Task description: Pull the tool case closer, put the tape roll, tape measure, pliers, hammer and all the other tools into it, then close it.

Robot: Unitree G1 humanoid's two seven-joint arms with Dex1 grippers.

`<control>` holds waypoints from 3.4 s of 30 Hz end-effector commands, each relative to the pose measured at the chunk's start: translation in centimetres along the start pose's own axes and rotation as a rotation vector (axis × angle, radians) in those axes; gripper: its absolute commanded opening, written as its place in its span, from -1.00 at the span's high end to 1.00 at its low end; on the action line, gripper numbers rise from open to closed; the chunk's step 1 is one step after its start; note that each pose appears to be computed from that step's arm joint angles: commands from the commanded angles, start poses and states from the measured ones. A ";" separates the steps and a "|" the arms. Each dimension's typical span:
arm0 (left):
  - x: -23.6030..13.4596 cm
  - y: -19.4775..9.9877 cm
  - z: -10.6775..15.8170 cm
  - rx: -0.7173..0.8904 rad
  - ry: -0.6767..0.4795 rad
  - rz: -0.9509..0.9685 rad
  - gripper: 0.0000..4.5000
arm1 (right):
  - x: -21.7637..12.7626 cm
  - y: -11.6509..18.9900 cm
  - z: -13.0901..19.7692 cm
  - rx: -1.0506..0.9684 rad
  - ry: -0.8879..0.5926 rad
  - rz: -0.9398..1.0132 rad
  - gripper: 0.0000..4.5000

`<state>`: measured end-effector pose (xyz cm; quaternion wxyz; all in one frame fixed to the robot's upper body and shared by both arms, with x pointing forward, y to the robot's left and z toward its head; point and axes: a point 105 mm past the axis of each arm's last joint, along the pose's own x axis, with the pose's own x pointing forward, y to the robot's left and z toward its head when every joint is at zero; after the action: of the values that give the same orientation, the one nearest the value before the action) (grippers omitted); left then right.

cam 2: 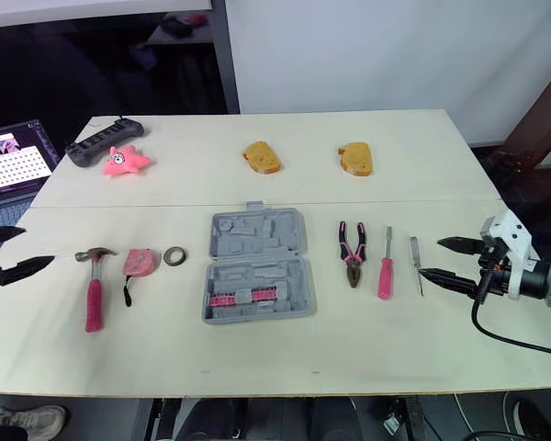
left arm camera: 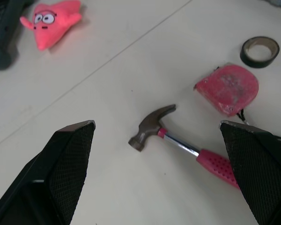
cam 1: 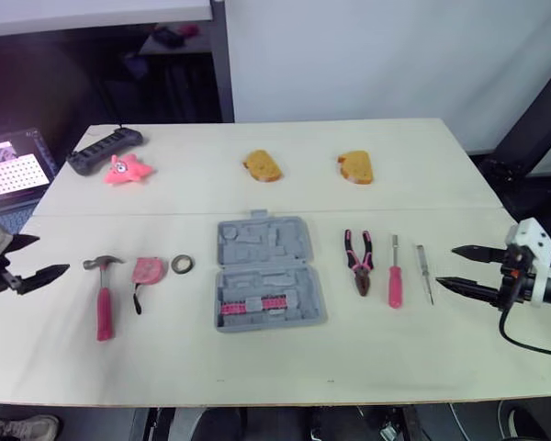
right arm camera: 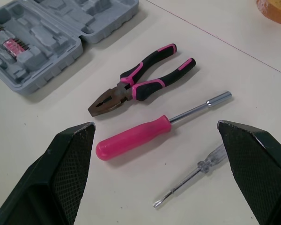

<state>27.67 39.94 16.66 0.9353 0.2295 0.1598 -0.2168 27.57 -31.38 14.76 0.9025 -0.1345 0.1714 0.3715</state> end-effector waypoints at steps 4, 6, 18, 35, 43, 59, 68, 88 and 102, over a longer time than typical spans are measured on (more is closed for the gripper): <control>-0.5 0.7 0.5 0.021 0.004 0.001 -0.99 | -0.7 -0.3 1.9 -0.037 -0.047 -0.027 -1.00; -0.3 0.8 0.3 0.016 0.014 0.010 -0.99 | -0.7 -0.6 1.9 -0.022 -0.045 -0.038 -1.00; 0.0 -1.9 1.5 -0.105 -0.076 -0.103 -0.99 | 2.1 1.9 5.1 -0.065 -0.022 0.049 -1.00; 1.4 -14.4 4.5 -0.275 -0.198 0.002 -0.99 | 10.9 12.9 13.9 -0.256 -0.077 0.492 -1.00; 2.9 -18.1 5.1 -0.274 -0.198 -0.054 -0.99 | 11.6 11.3 12.7 -0.300 0.019 0.485 -1.00; 11.5 -14.8 3.2 0.150 -0.041 -0.434 1.00 | 18.8 6.9 5.5 -0.558 0.211 0.330 0.97; 15.5 -15.9 2.9 0.163 -0.040 -0.482 1.00 | 20.8 6.4 4.7 -0.561 0.187 0.302 0.97; 19.0 -20.6 3.6 0.042 -0.093 -0.556 1.00 | 22.3 9.7 4.4 -0.529 0.129 0.427 0.97; 17.0 -22.6 2.0 0.011 -0.057 -0.605 1.00 | 18.9 11.6 2.2 -0.403 0.177 0.464 0.97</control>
<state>32.75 16.52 4.01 0.8467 0.1790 0.1881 -0.4645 32.65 -11.96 6.33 0.7308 -0.3059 0.2312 0.5647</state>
